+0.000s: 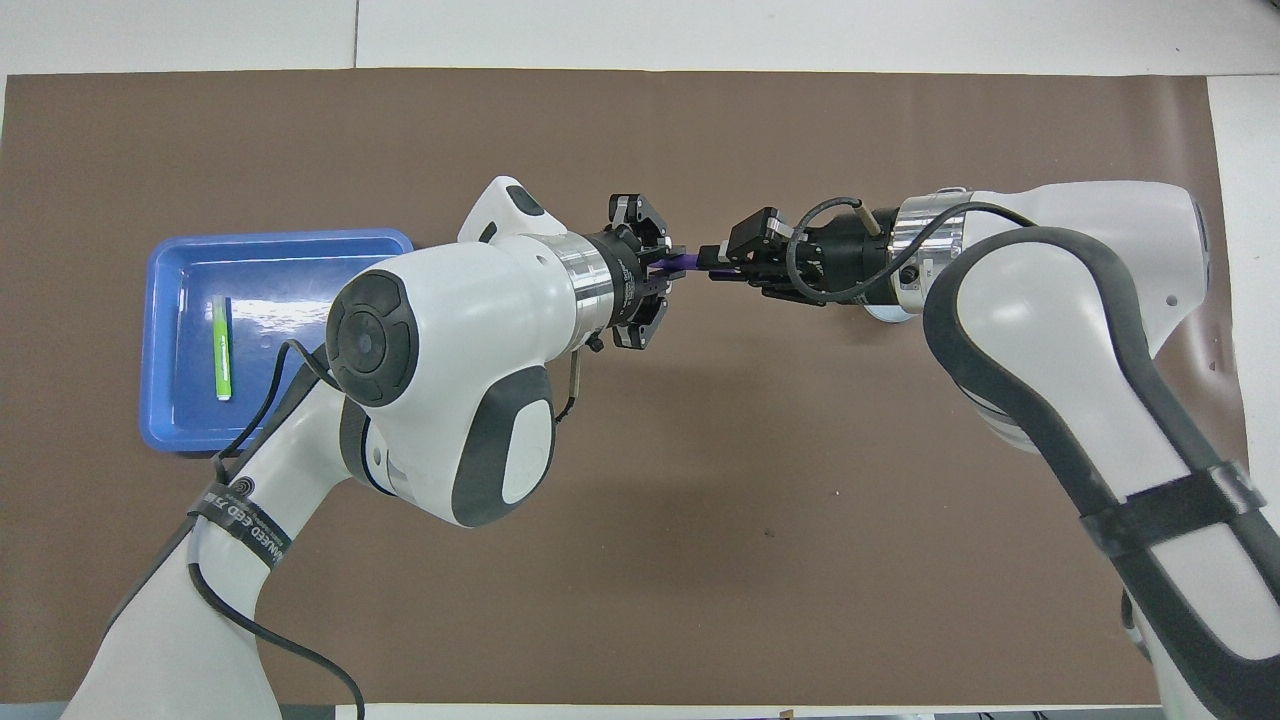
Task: Transfer and insert pens with both arms
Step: 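Grasp the purple pen with the right gripper and open the left gripper, then insert the purple pen into the silver cup with the right gripper, then grasp the green pen in the tray with the left gripper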
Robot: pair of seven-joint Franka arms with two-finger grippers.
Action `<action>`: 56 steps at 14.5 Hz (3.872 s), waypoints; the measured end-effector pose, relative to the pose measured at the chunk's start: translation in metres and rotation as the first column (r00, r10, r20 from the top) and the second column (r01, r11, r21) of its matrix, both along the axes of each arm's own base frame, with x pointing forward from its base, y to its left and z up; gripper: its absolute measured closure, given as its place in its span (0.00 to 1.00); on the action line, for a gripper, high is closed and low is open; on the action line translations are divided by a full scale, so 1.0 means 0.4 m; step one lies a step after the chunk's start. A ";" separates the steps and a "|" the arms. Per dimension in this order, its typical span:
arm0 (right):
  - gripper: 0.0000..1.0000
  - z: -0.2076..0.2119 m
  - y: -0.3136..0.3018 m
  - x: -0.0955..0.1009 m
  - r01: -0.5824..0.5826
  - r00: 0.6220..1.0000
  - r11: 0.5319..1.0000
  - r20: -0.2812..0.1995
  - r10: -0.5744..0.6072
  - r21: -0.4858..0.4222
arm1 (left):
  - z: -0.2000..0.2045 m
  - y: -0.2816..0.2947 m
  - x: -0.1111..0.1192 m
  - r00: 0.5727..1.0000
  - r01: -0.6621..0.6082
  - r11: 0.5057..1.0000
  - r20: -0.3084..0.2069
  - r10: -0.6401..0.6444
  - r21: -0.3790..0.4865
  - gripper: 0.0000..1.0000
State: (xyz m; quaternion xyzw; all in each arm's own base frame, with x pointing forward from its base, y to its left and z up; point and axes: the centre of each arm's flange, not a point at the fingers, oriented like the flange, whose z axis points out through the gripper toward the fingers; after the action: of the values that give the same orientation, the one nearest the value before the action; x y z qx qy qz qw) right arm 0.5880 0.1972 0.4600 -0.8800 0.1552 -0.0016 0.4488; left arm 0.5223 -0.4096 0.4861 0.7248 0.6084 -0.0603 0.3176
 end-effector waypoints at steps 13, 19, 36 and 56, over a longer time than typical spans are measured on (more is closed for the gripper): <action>0.81 0.121 -0.129 0.077 -0.184 0.970 0.910 0.081 0.229 -0.371 | -0.104 0.124 0.045 0.873 0.450 0.855 0.076 -0.482 0.258 0.00; 0.81 0.169 -0.206 0.141 -0.383 0.837 0.575 -0.007 0.548 -0.723 | -0.182 0.386 0.112 0.726 0.618 0.677 0.040 -0.686 0.400 0.00; 0.81 -0.045 -0.325 0.092 -0.466 0.716 0.349 -0.115 0.688 -0.813 | -0.383 1.145 0.173 0.196 0.819 0.034 -0.223 -0.955 0.573 0.00; 0.00 0.059 -0.214 0.075 -0.190 0.973 0.942 0.078 0.219 -0.275 | -0.282 1.010 0.165 0.385 0.843 0.235 -0.237 -0.892 0.483 0.83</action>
State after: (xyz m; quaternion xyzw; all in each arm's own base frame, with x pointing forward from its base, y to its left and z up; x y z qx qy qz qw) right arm 0.6181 0.1118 0.4836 -0.9422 0.0368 -0.0230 0.3322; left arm 0.5881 -0.0054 0.3731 0.9957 0.0794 -0.0225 0.0420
